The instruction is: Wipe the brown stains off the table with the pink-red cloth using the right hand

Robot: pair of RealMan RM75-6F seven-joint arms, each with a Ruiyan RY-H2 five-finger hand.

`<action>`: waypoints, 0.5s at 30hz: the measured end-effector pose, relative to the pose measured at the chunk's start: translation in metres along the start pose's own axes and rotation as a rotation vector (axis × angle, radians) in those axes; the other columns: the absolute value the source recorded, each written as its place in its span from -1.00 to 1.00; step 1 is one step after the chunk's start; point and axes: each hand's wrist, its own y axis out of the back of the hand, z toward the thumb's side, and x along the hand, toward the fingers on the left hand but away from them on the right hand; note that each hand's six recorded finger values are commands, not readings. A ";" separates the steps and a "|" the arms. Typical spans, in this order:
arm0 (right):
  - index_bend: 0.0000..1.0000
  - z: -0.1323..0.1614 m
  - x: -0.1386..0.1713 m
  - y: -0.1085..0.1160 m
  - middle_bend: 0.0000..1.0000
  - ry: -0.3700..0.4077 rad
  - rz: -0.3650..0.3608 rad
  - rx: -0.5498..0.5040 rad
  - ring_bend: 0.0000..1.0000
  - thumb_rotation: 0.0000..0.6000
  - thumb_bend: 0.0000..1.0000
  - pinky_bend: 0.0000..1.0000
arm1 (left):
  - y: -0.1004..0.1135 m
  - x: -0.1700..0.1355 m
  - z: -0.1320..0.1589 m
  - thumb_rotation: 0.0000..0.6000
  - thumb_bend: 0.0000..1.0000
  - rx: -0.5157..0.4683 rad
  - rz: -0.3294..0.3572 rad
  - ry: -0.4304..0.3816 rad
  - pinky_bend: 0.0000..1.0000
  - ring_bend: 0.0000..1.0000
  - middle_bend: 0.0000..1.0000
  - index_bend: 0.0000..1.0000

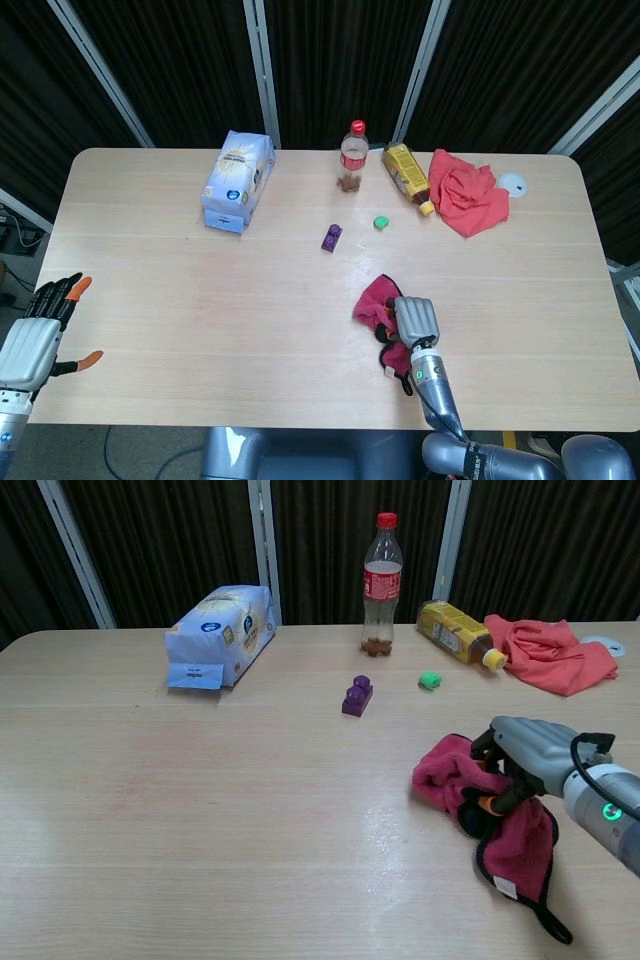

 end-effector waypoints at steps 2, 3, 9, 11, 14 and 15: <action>0.53 -0.015 -0.005 0.007 0.32 -0.034 -0.020 0.015 0.17 1.00 -0.21 0.42 | 0.000 0.000 0.000 1.00 -1.00 0.000 0.000 0.001 -1.00 -1.00 -1.00 -1.00; 0.53 -0.025 -0.008 0.013 0.32 -0.057 -0.034 0.020 0.17 1.00 -0.21 0.42 | 0.000 0.000 0.000 1.00 -1.00 0.000 -0.001 0.001 -1.00 -1.00 -1.00 -1.00; 0.53 -0.064 -0.017 0.040 0.32 -0.141 -0.093 0.027 0.17 1.00 -0.21 0.42 | -0.001 0.000 0.000 1.00 -1.00 0.003 -0.001 0.001 -1.00 -1.00 -1.00 -1.00; 0.54 -0.074 -0.018 0.049 0.32 -0.158 -0.112 0.029 0.17 1.00 -0.21 0.42 | -0.001 0.000 0.000 1.00 -1.00 0.004 -0.001 0.002 -1.00 -1.00 -1.00 -1.00; 0.54 -0.091 -0.019 0.066 0.32 -0.185 -0.150 0.023 0.17 1.00 -0.21 0.42 | -0.001 0.000 0.000 1.00 -1.00 0.005 -0.001 0.004 -1.00 -1.00 -1.00 -1.00; 0.54 -0.097 -0.019 0.073 0.32 -0.193 -0.164 0.020 0.17 1.00 -0.21 0.42 | -0.001 0.000 0.000 1.00 -1.00 0.005 -0.001 0.004 -1.00 -1.00 -1.00 -1.00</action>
